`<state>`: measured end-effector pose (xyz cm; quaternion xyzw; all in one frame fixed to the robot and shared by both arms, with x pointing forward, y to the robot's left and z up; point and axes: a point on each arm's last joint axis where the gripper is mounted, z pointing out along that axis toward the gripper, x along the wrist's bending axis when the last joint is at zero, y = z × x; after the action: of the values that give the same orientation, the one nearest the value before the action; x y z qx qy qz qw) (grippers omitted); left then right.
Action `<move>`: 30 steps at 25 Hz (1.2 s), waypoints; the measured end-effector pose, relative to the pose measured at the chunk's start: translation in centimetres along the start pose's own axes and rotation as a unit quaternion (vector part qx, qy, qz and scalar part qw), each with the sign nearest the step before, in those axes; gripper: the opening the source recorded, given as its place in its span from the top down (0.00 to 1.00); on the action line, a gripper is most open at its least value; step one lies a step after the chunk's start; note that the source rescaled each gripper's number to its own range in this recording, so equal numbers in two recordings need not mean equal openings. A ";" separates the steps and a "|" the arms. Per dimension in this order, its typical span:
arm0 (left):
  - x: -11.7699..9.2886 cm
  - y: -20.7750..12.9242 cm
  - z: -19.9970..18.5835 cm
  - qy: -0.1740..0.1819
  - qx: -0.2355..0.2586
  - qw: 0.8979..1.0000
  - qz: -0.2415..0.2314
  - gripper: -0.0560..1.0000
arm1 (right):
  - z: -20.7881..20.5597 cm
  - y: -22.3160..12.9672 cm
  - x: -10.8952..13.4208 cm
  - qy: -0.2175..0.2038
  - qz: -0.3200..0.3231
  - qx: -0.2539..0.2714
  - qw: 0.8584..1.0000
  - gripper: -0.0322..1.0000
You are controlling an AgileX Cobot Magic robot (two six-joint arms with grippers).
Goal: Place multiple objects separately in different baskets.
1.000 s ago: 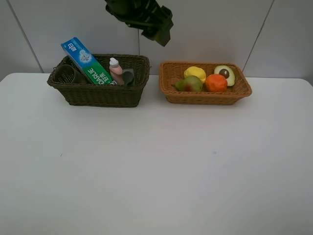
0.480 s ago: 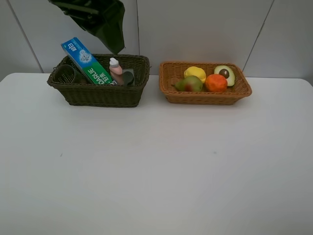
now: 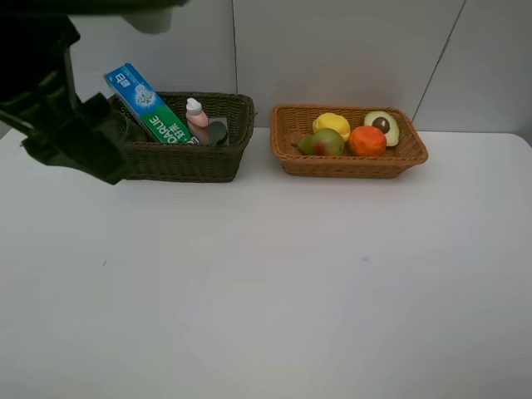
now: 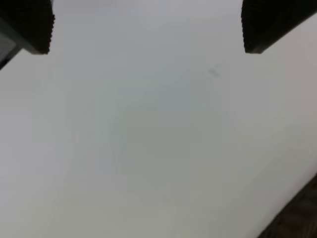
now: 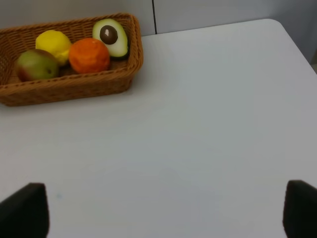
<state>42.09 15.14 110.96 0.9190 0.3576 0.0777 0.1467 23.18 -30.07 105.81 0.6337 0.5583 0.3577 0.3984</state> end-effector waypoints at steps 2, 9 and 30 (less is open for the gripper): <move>-0.3 -1.7 0.3 -0.003 0.010 1.000 0.001 0.00 | 0.0 0.0 0.0 0.000 0.000 0.000 1.000 0.00; -1.4 -6.7 1.3 -0.031 0.029 0.999 -0.009 0.00 | 0.0 0.0 0.0 0.000 0.000 0.000 1.000 0.00; -3.1 -16.2 5.4 -0.045 -0.019 0.998 -0.031 0.00 | 0.0 0.0 0.0 0.000 0.000 0.000 1.000 0.00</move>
<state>30.90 23.21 100.47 0.9071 0.3776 0.0380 0.1823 23.18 -30.07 105.81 0.6337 0.5583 0.3577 0.3984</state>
